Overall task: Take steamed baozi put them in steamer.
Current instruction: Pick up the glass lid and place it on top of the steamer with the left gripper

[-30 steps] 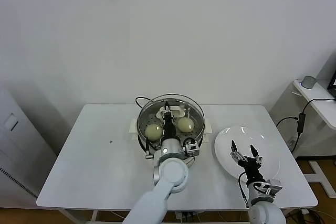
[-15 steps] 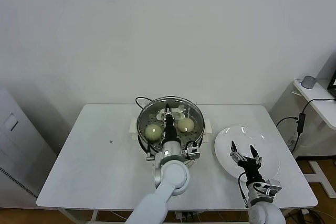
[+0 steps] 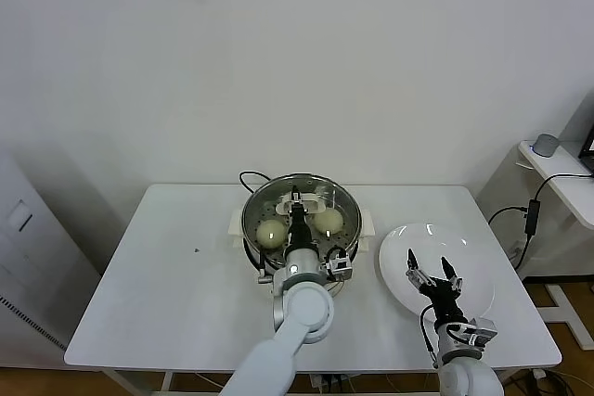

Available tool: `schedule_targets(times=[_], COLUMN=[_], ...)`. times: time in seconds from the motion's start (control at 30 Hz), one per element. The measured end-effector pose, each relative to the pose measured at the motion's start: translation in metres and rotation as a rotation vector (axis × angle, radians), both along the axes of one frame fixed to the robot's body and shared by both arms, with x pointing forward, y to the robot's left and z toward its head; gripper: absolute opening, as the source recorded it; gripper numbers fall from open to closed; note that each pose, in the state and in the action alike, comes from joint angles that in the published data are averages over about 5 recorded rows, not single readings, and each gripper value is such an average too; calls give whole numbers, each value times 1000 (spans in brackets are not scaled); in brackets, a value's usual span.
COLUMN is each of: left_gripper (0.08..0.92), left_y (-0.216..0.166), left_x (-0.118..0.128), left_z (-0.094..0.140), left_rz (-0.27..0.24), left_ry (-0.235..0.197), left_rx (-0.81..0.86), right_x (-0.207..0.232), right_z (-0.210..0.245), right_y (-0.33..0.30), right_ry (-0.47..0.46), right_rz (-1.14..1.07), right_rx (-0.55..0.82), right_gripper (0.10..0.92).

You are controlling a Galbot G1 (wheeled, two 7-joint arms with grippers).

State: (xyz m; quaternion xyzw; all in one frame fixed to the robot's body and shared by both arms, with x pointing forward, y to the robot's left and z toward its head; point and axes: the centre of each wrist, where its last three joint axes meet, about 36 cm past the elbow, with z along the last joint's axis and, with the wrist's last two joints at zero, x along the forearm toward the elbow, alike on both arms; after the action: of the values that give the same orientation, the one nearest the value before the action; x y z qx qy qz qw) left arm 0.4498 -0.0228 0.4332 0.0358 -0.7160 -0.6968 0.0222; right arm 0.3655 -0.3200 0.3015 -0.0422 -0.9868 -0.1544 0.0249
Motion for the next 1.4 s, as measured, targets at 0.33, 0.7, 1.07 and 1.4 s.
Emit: schedule_targets(times=[0.33,0.7,1.07,1.4], left_gripper=[121,121,138,410], left_y=[-1,-1,-2,-4], left_x=[1,3,1,-12], left_z=[-4,-7,-9,-2], left_rz=[-3,-1,-3,-20], left_ry=[7,6,12,17], left_rx=[0,6,7,-13], right_x=[-1,-1,0,0], right_z=[-2,-3,-4,-4], right_y=[0,0,0,0], right_ry=[1,3,3,3], right_rz=[-1,-2,-2,-3], right_rx=[0,-1,0,1], right_gripper=[823,823,823,823])
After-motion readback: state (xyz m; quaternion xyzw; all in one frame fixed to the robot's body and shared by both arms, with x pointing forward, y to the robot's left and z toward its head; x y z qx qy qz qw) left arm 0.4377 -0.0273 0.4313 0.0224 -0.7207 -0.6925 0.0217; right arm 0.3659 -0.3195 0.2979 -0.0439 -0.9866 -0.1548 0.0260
